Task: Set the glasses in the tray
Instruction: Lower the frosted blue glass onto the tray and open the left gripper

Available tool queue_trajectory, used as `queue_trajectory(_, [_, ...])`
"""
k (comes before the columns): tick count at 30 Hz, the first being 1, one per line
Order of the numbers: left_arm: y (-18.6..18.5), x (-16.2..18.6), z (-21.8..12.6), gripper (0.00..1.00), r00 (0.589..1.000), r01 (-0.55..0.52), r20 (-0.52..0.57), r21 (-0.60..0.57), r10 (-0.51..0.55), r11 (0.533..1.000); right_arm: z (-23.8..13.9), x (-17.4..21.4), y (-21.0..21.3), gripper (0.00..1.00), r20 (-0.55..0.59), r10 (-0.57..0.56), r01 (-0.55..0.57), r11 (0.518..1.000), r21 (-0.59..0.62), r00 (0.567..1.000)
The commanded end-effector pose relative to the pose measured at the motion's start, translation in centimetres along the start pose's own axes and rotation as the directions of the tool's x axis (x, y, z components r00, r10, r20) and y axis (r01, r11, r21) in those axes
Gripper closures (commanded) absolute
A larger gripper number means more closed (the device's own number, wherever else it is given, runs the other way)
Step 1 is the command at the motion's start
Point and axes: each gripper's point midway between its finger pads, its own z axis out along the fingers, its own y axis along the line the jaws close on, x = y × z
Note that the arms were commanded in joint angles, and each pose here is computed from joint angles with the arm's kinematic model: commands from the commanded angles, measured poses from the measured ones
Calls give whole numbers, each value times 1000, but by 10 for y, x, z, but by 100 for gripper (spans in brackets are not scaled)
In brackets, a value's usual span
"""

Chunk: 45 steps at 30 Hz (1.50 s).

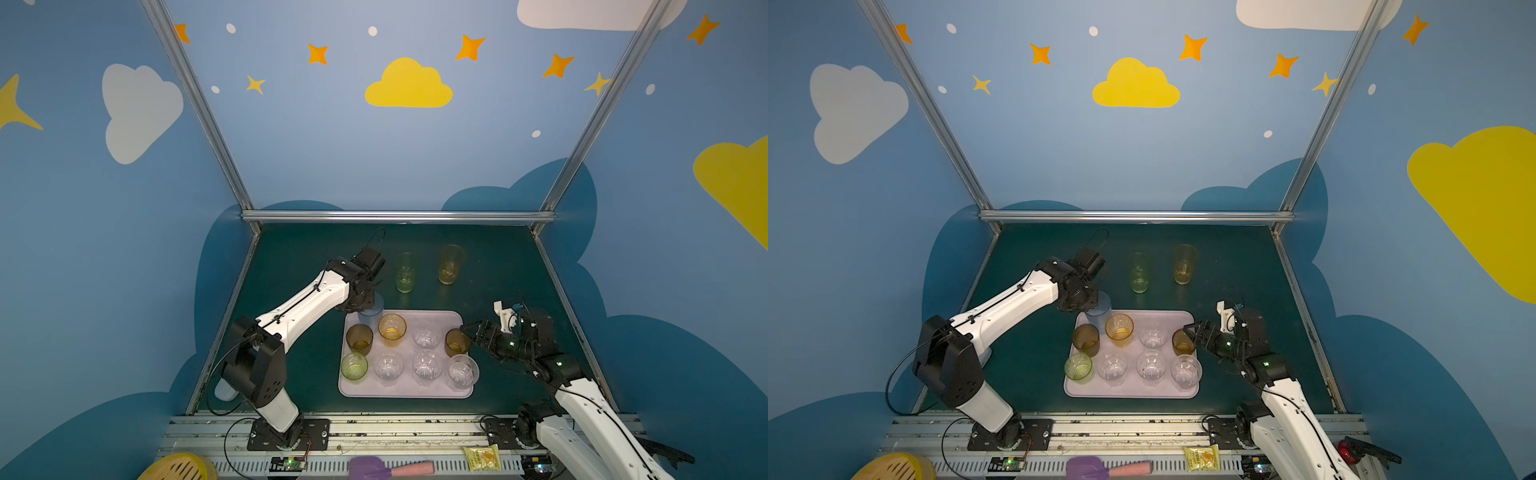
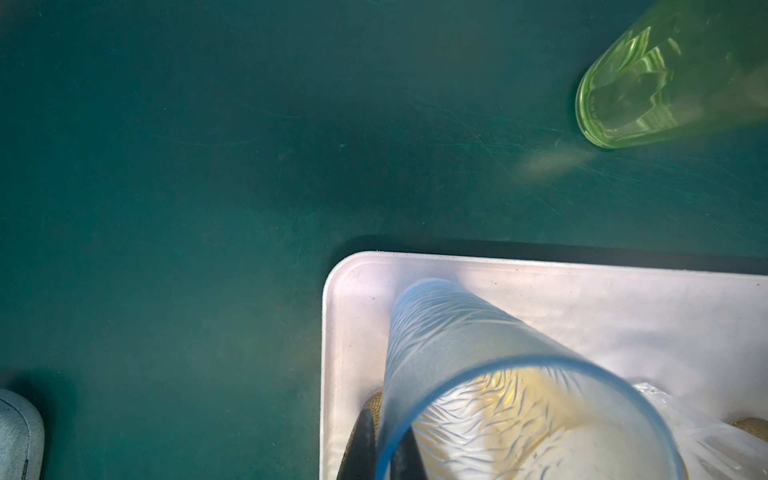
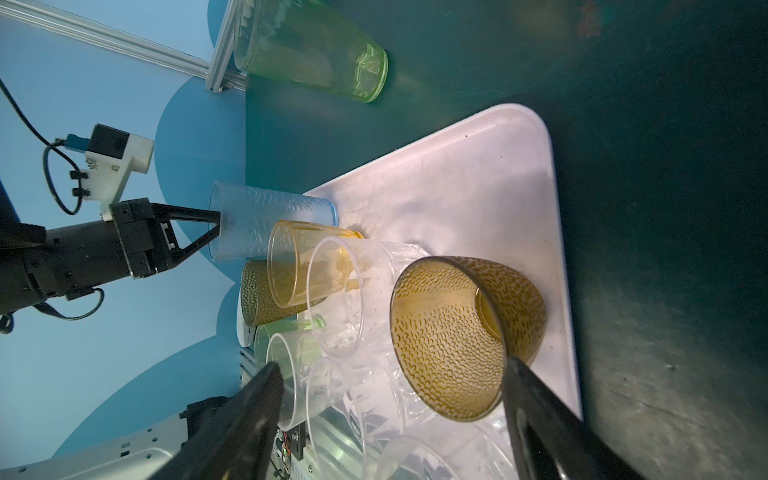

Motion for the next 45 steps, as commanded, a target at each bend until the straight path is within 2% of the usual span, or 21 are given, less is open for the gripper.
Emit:
queue_trajectory(1, [-2,-2,3,94,1000,-9,-4,-10,9,1000,1,0,-3,18,7,7,-7,1000,0,1000])
queue_trajectory(3, [-2,-2,2,77,1000,-8,0,-10,8,1000,2,1,-4,18,4,10,-10,1000,-1,1000])
queue_trajectory(4, [-2,-3,1,76,1000,-9,3,-10,9,1000,2,1,-3,18,4,9,-9,1000,-2,1000])
queue_trajectory(28, [10,-27,-42,54,992,-5,129,-32,9,999,-2,-1,-2,18,15,2,-2,1000,8,1000])
queue_trajectory(33, [4,-26,-60,54,990,2,140,41,-8,999,-4,0,-2,18,12,3,-3,1000,10,1000])
queue_trajectory(36, [2,-27,-75,51,986,1,166,88,-16,996,-6,0,0,18,10,3,-3,1000,11,1000])
queue_trajectory(38, [3,-27,-84,46,982,-5,188,106,-16,994,-7,0,1,18,11,2,-2,1000,13,1000])
queue_trajectory(40, [4,-25,-93,30,977,-30,214,129,2,991,-9,0,2,18,14,7,-7,1000,16,1000])
queue_trajectory(45, [16,-25,-115,1,948,-74,318,155,21,985,-16,-1,6,18,22,11,-11,1000,14,1000])
